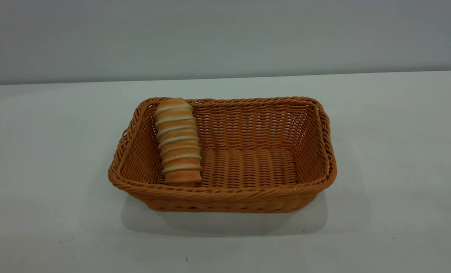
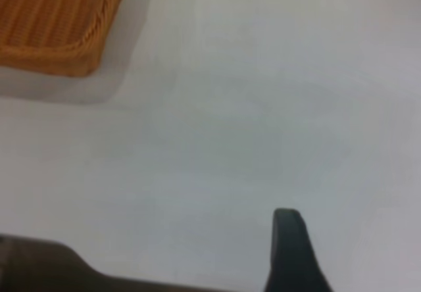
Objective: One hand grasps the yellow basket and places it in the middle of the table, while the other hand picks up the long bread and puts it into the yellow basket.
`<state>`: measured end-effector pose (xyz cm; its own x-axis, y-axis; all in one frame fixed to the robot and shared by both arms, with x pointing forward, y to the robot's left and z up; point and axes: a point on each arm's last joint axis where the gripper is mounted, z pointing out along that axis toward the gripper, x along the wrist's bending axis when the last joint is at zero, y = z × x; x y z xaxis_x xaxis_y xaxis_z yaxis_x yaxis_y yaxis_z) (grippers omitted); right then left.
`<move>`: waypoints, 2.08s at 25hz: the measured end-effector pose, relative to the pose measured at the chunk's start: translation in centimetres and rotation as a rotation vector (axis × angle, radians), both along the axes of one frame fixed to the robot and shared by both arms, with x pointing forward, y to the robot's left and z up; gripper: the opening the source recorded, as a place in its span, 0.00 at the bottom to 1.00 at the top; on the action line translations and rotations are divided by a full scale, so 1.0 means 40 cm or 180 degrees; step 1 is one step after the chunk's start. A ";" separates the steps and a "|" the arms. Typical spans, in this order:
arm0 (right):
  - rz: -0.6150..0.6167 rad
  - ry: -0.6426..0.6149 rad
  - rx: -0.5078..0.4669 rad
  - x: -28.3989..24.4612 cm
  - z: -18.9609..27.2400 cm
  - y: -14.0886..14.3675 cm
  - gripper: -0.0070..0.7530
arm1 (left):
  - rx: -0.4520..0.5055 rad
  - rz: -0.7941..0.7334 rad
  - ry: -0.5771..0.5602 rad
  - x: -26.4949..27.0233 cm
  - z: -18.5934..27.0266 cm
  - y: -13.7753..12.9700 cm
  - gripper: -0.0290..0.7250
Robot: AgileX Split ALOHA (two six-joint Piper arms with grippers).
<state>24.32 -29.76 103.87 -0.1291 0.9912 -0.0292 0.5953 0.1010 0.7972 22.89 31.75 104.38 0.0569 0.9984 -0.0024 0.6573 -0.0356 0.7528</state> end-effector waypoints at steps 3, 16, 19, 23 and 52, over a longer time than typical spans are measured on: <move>0.0000 -0.0055 0.0006 -0.006 0.000 -0.001 0.68 | -0.0038 -0.0040 0.0081 0.008 -0.020 -0.007 0.72; 0.0000 -0.0134 0.0014 -0.015 0.000 -0.001 0.68 | -0.0039 -0.0043 0.0071 0.009 -0.021 -0.007 0.72; 0.0002 -0.0134 0.0017 -0.015 0.000 -0.001 0.68 | -0.0039 -0.0043 0.0071 0.009 -0.021 -0.007 0.72; -0.0024 -0.0156 0.0019 -0.017 0.000 -0.001 0.68 | -0.0053 0.0077 0.0024 0.003 -0.022 -0.007 0.72; -0.0180 -0.0285 0.0024 -0.032 -0.001 -0.002 0.68 | -0.0078 0.0562 -0.0150 -0.021 -0.024 -0.009 0.72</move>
<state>23.05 -29.83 103.84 -0.0702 0.9971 -0.0307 0.5261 0.0631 0.8480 22.04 31.37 103.43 -0.1186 0.9925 -0.0283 0.6157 0.0958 0.7822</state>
